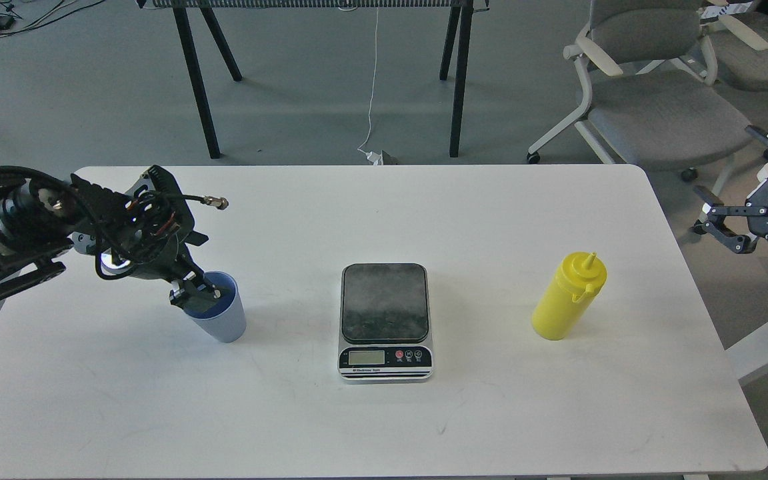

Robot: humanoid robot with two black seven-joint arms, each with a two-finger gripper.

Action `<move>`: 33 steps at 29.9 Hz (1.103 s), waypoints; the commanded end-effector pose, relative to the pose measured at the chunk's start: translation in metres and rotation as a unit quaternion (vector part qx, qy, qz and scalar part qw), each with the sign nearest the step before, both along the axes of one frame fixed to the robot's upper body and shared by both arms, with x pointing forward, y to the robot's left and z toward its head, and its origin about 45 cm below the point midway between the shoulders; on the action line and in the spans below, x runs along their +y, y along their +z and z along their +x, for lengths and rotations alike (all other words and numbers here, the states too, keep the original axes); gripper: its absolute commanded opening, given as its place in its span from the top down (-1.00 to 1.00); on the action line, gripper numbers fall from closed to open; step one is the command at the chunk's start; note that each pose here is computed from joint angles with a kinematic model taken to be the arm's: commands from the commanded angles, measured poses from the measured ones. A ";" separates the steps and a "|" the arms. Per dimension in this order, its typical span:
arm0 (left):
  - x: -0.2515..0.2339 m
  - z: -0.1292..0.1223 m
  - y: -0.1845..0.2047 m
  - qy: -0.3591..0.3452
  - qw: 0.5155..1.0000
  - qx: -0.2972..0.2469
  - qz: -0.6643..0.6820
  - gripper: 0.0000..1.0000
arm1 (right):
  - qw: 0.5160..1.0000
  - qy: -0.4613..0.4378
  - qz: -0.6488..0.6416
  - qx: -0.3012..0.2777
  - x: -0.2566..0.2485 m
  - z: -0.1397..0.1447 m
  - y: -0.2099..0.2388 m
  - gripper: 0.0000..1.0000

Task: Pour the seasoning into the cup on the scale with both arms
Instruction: 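Close the left gripper on the blue cup rim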

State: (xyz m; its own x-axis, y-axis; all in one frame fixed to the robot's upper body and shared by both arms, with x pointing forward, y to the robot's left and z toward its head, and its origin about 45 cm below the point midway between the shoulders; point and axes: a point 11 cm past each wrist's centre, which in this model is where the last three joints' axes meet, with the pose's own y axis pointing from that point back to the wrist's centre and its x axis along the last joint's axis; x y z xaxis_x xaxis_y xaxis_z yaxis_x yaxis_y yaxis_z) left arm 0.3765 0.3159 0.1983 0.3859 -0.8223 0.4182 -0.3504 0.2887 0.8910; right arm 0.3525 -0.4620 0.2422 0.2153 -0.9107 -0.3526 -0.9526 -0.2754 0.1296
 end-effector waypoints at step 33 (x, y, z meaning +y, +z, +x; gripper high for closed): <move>0.007 0.001 -0.035 0.016 0.999 0.025 0.029 -0.52 | 1.000 -0.008 -0.002 0.010 -0.006 -0.006 -0.007 -0.97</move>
